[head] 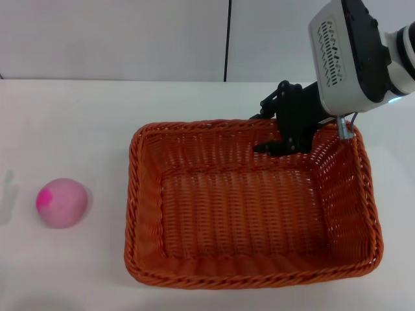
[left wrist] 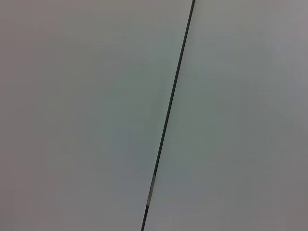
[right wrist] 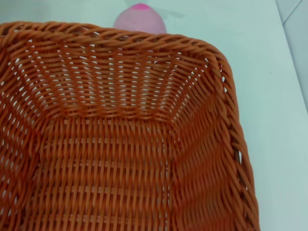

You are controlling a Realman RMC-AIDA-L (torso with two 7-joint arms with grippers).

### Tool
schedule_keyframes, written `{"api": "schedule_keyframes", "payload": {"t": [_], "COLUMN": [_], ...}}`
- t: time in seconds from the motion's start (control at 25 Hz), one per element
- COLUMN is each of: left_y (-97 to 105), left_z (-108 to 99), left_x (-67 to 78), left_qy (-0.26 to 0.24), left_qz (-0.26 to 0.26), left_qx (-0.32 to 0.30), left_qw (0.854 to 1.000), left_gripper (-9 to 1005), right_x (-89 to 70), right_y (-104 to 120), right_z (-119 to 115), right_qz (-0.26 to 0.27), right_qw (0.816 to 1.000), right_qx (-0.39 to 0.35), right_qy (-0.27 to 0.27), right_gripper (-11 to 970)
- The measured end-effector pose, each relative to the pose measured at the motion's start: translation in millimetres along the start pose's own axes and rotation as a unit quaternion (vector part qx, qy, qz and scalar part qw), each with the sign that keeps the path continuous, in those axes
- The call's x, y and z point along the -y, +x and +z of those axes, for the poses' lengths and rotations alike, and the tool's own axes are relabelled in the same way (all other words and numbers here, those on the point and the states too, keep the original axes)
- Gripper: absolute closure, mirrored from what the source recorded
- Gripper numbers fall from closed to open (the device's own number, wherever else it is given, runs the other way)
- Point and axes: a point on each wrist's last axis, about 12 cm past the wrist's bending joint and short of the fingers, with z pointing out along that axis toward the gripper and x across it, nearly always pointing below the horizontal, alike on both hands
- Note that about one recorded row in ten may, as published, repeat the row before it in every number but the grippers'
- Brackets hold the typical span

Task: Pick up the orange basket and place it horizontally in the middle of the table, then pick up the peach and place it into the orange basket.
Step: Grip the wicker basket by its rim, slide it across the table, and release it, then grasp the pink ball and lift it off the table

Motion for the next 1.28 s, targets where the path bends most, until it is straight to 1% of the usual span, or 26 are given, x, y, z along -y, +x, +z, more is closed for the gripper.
{"api": "schedule_keyframes", "payload": {"t": [0.24, 0.28, 0.32, 0.36, 0.4, 0.44, 0.48, 0.52, 0.56, 0.6, 0.64, 0.68, 0.72, 0.76, 0.8, 0.88, 0.92, 0.96, 1.08, 1.12, 1.16, 1.24, 1.28], "left_y": [0, 0, 0, 0, 0, 0, 0, -2, -2, -3, -5, -7, -12, -12, -15, -20, -24, -24, -21, -16, -16, -8, -4], "left_z": [1, 1, 2, 2, 3, 4, 5, 5, 5, 5, 6, 5, 5, 5, 4, 5, 6, 6, 10, 12, 12, 17, 20], "left_x": [-0.4, -0.1, 0.4, 0.4, 0.5, 0.8, 1.2, 1.6, 1.6, 1.2, 0.3, -1.2, -7.2, -7.2, -10.5, -16.4, -20.6, -20.6, -18.8, -16.2, -16.2, -10.8, -8.1], "left_qy": [0.001, 0.005, 0.012, 0.012, 0.018, 0.025, 0.036, 0.063, 0.063, 0.081, 0.098, 0.12, 0.155, 0.155, 0.169, 0.193, 0.219, 0.219, 0.244, 0.243, 0.243, 0.238, 0.236], "left_qz": [0.002, 0.005, 0.008, 0.008, 0.01, 0.011, 0.014, 0.021, 0.021, 0.024, 0.026, 0.026, 0.022, 0.022, 0.015, 0.005, -0.001, -0.001, 0.002, 0.005, 0.005, 0.009, 0.011], "left_qx": [0.0, -0.001, -0.004, -0.004, -0.006, -0.008, -0.01, -0.015, -0.015, -0.019, -0.022, -0.029, -0.043, -0.043, -0.05, -0.063, -0.081, -0.081, -0.103, -0.115, -0.115, -0.129, -0.136], "left_qw": [1.0, 1.0, 1.0, 1.0, 1.0, 1.0, 0.999, 0.998, 0.998, 0.996, 0.995, 0.992, 0.987, 0.987, 0.984, 0.979, 0.972, 0.972, 0.964, 0.963, 0.963, 0.963, 0.962], "left_gripper": [238, 238, 238, 238, 238, 238, 238, 238, 238, 238, 238, 238, 238, 238, 238, 238, 238, 238, 238, 238, 238, 239, 239], "right_x": [-3.2, -3.8, -5.7, -5.7, -9.1, -9.1, -11.4, -16.7, -16.7, -23.9, -23.9, -29.1, -42.6, -42.6, -48.9, -68.1, -87.4, -87.4, -115.2, -132.7, -132.7, -149.8, -155.9], "right_y": [2, 3, 2, 2, 5, 5, 6, 11, 11, 16, 16, 19, 29, 29, 33, 45, 60, 60, 81, 96, 96, 112, 117], "right_z": [-2, -4, -11, -11, -19, -19, -23, -34, -34, -45, -45, -51, -64, -64, -70, -83, -92, -92, -105, -109, -109, -110, -109], "right_qz": [0.01, 0.015, 0.025, 0.025, 0.032, 0.032, 0.037, 0.055, 0.055, 0.082, 0.082, 0.097, 0.127, 0.127, 0.136, 0.153, 0.166, 0.166, 0.185, 0.199, 0.199, 0.214, 0.218], "right_qw": [1.0, 1.0, 0.999, 0.999, 0.998, 0.998, 0.998, 0.995, 0.995, 0.989, 0.989, 0.983, 0.968, 0.968, 0.959, 0.931, 0.899, 0.899, 0.842, 0.807, 0.807, 0.771, 0.757], "right_qx": [-0.001, 0.0, 0.006, 0.006, 0.015, 0.015, 0.022, 0.048, 0.048, 0.088, 0.088, 0.115, 0.178, 0.178, 0.209, 0.29, 0.357, 0.357, 0.451, 0.495, 0.495, 0.534, 0.547], "right_qy": [0.005, 0.011, 0.027, 0.027, 0.044, 0.044, 0.054, 0.074, 0.074, 0.091, 0.091, 0.1, 0.12, 0.12, 0.132, 0.158, 0.19, 0.19, 0.232, 0.251, 0.251, 0.274, 0.284], "right_gripper": [512, 490, 469, 448, 427, 405, 384, 384, 385, 385, 385, 385, 385, 385, 385, 386, 386, 386, 386, 386, 386, 386, 386]}}
